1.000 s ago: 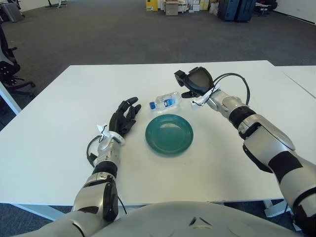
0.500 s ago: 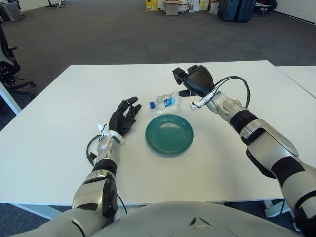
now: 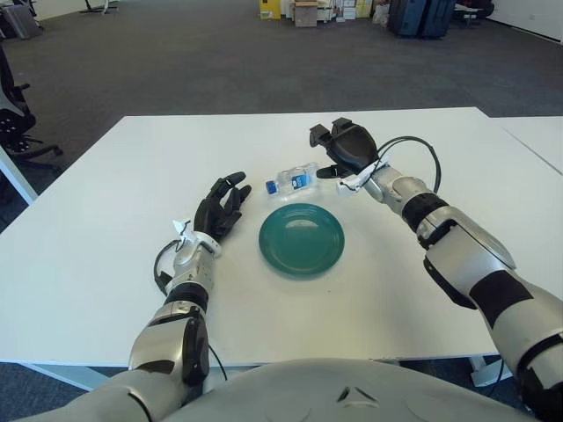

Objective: Put the bottle into the plate.

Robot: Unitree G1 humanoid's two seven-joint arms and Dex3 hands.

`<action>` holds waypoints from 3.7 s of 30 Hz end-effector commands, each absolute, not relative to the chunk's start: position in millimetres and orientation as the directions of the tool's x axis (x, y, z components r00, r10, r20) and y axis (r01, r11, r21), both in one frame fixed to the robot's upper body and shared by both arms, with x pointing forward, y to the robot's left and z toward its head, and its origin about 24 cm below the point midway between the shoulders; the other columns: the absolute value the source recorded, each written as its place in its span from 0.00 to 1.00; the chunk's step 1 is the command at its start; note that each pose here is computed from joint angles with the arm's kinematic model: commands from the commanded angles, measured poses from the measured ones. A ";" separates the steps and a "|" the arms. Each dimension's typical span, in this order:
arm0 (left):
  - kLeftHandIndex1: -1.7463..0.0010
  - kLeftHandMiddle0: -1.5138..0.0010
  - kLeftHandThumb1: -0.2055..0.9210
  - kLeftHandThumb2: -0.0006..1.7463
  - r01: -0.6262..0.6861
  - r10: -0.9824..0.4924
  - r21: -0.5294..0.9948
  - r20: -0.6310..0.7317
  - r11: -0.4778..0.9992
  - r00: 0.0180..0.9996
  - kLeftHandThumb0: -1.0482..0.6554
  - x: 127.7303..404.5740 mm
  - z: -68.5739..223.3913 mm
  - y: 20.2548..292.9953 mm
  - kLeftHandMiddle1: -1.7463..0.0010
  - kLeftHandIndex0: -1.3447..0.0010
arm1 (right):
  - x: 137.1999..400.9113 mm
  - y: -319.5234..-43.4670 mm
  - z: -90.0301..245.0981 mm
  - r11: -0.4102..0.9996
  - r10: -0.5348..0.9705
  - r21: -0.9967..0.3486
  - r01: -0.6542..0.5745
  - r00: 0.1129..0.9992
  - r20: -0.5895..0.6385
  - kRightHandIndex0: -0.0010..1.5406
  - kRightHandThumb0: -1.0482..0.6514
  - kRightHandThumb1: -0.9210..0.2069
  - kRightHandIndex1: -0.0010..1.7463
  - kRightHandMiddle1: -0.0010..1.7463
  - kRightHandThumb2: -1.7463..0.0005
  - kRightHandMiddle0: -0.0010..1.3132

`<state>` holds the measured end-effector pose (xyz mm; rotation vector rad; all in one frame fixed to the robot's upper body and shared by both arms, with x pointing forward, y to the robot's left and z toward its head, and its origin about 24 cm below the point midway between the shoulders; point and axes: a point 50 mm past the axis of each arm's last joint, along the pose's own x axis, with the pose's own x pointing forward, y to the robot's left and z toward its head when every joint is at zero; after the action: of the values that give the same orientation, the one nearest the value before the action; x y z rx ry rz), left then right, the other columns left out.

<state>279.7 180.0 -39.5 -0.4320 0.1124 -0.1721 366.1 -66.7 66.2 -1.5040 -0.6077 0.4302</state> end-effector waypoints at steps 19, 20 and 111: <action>0.44 0.66 0.96 0.40 0.118 -0.195 -0.459 -0.123 0.881 0.973 0.32 271.0 -51.4 171.5 0.68 0.80 | 364.1 -40.1 51.3 -0.018 0.566 -0.986 -0.168 0.811 -0.148 0.00 0.00 0.00 0.00 0.00 0.58 0.00; 0.44 0.66 0.96 0.40 0.118 -0.195 -0.459 -0.123 0.880 0.973 0.32 270.8 -51.4 171.2 0.68 0.80 | 363.8 -39.8 50.5 -0.019 0.564 -0.985 -0.173 0.812 -0.154 0.00 0.00 0.00 0.00 0.00 0.58 0.00; 0.00 0.63 0.98 0.32 0.225 -0.207 -0.677 0.108 0.701 0.972 0.40 257.1 -38.8 179.5 0.18 0.83 | 334.4 -41.1 -2.8 -0.170 0.454 -0.964 -0.202 0.852 -0.259 0.42 0.62 0.58 1.00 1.00 0.21 0.31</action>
<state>263.0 179.2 -31.1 -0.7109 -0.0509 -0.2513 333.6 -35.0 -0.1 -1.6093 -0.2280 0.5636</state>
